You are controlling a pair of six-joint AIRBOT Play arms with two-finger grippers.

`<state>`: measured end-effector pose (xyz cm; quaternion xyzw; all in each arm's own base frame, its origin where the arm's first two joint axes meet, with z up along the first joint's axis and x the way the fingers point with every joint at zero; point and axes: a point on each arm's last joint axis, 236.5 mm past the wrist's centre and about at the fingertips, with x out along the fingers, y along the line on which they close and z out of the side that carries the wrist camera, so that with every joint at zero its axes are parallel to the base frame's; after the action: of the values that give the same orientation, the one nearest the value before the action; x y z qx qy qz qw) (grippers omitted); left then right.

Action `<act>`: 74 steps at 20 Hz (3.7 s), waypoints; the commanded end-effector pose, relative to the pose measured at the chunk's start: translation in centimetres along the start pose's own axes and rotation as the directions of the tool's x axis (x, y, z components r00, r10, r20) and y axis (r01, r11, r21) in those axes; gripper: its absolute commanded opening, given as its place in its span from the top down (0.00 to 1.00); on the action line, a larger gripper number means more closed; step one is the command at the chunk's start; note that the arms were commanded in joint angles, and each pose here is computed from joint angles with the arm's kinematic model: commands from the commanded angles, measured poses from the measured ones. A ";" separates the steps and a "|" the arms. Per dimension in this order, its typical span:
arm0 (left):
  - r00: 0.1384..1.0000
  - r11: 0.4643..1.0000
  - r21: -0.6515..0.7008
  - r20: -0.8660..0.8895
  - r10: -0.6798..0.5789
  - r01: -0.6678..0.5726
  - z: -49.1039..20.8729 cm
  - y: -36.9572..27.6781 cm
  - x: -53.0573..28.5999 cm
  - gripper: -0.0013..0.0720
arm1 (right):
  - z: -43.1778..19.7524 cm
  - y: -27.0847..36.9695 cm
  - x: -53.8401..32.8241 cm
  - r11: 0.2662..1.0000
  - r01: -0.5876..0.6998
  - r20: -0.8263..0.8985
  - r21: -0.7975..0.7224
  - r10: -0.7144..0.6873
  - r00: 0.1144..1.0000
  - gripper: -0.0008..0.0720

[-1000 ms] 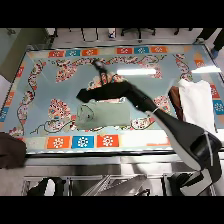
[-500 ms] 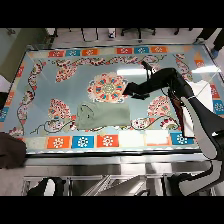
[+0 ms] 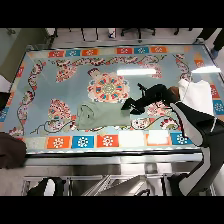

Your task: Fold the shirts.

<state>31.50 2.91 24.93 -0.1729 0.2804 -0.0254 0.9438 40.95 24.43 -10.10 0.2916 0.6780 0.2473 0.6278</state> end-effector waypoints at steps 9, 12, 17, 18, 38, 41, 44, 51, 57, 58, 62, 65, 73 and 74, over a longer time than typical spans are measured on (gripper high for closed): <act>1.000 1.000 -0.001 -0.015 -0.002 0.002 -0.4 0.0 0.0 0.96 | 3.8 7.1 -5.6 0.983 -0.086 0.175 -0.165 0.115 0.978 0.96; 1.000 1.000 -0.001 -0.015 -0.002 0.002 -0.4 0.0 0.0 0.96 | 8.5 10.5 -17.8 0.967 -0.082 0.417 -0.243 0.181 0.891 0.96; 1.000 1.000 -0.001 -0.015 -0.002 0.002 -0.4 0.0 0.0 0.96 | 13.2 6.6 -39.3 0.984 -0.047 0.758 -0.173 0.164 0.631 0.96; 1.000 1.000 -0.001 -0.016 -0.003 0.003 -0.4 0.0 0.0 0.96 | 13.2 4.5 -42.5 0.990 -0.055 0.800 -0.130 0.138 0.584 0.96; 0.998 1.000 -0.015 -0.059 -0.013 0.012 -1.4 -0.3 0.0 0.96 | -6.0 -17.1 -47.3 0.461 0.030 0.315 0.887 -0.650 0.691 0.96; 0.998 1.000 -0.015 -0.059 -0.013 0.012 -1.4 -0.3 0.0 0.96 | -8.0 -16.1 -47.3 0.417 0.101 0.248 0.903 -0.700 0.670 0.96; 0.998 1.000 -0.014 -0.063 -0.013 0.012 -1.5 -0.3 0.0 0.96 | -8.0 -15.6 -45.6 0.414 0.138 0.209 0.900 -0.687 0.696 0.94; 0.994 1.000 -0.016 -0.103 -0.021 0.020 -2.4 -0.4 0.0 0.96 | -7.2 -16.8 -40.7 0.432 0.261 0.094 0.863 -0.645 0.758 0.03; 0.984 0.998 -0.018 -0.169 -0.062 0.060 -3.5 -1.1 1.4 0.96 | -4.3 -11.4 -38.1 0.699 0.179 0.225 0.693 -0.445 0.867 0.06; 0.972 0.995 -0.003 -0.211 -0.101 0.102 -4.3 -2.4 2.3 0.96 | -3.8 -10.2 -37.4 0.732 0.182 0.230 0.657 -0.425 0.876 0.40; 0.898 0.944 0.082 -0.346 -0.273 0.319 -8.7 -10.6 6.6 0.96 | -3.2 -6.2 -32.7 0.802 0.368 0.163 0.470 -0.489 0.857 0.96; 0.795 0.909 0.057 -0.509 -0.330 0.414 -16.2 -14.8 9.1 0.96 | -3.8 -0.7 -26.8 0.868 0.440 0.167 0.231 -0.481 0.861 0.96; 0.642 0.884 0.019 -0.695 -0.325 0.468 -30.0 -18.2 9.4 0.96 | -14.7 3.0 -12.2 0.919 0.375 0.273 -0.125 -0.331 0.903 0.96; 0.637 0.882 0.019 -0.699 -0.325 0.471 -30.2 -18.3 9.3 0.96 | -15.1 2.7 -11.8 0.921 0.369 0.278 -0.125 -0.324 0.904 0.96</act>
<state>25.47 -23.75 4.23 -0.1147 0.5420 -0.3181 0.7693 28.70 16.38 3.47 0.1404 0.6462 0.1148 0.7413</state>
